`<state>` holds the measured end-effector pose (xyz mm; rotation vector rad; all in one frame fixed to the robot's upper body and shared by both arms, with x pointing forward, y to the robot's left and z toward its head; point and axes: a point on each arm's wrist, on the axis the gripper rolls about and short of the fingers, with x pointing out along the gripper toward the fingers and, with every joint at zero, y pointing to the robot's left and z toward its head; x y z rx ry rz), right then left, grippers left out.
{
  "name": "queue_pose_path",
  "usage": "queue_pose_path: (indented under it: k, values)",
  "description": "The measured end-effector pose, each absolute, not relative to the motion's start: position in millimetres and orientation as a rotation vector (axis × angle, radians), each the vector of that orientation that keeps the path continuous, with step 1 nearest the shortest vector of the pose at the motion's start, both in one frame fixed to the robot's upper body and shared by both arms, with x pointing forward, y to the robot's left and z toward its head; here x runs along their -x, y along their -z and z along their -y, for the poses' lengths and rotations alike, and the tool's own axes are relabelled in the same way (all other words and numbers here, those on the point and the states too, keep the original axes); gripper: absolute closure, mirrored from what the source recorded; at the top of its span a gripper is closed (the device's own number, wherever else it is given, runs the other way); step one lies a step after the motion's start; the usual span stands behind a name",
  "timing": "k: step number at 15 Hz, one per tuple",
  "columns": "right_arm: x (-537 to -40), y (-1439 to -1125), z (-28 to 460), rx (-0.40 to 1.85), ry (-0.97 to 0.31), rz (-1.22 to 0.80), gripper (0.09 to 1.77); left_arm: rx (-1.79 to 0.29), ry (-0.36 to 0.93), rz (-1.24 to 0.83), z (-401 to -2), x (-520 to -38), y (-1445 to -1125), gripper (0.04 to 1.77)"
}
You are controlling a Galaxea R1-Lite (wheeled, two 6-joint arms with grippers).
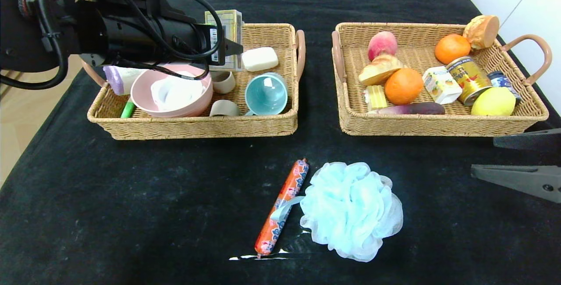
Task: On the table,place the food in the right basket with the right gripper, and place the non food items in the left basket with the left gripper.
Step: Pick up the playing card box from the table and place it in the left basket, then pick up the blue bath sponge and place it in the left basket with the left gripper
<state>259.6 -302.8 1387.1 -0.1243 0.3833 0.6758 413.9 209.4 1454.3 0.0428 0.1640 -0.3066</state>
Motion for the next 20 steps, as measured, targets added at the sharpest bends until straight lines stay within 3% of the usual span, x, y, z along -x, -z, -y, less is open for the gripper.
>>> queue_pose_path:
  k: [8,15,20]
  values:
    - [-258,-1388,303,0.125,-0.677,-0.378,0.16,-0.054,0.309,-0.159,-210,-413,-1455,0.36]
    - [-258,-1389,303,0.125,-0.675,-0.373,0.16,-0.059,0.319,-0.171,-209,-406,-1456,0.21]
    - [-258,-1389,304,0.125,-0.674,-0.373,0.16,-0.071,0.400,-0.181,-195,-370,-1454,0.15]
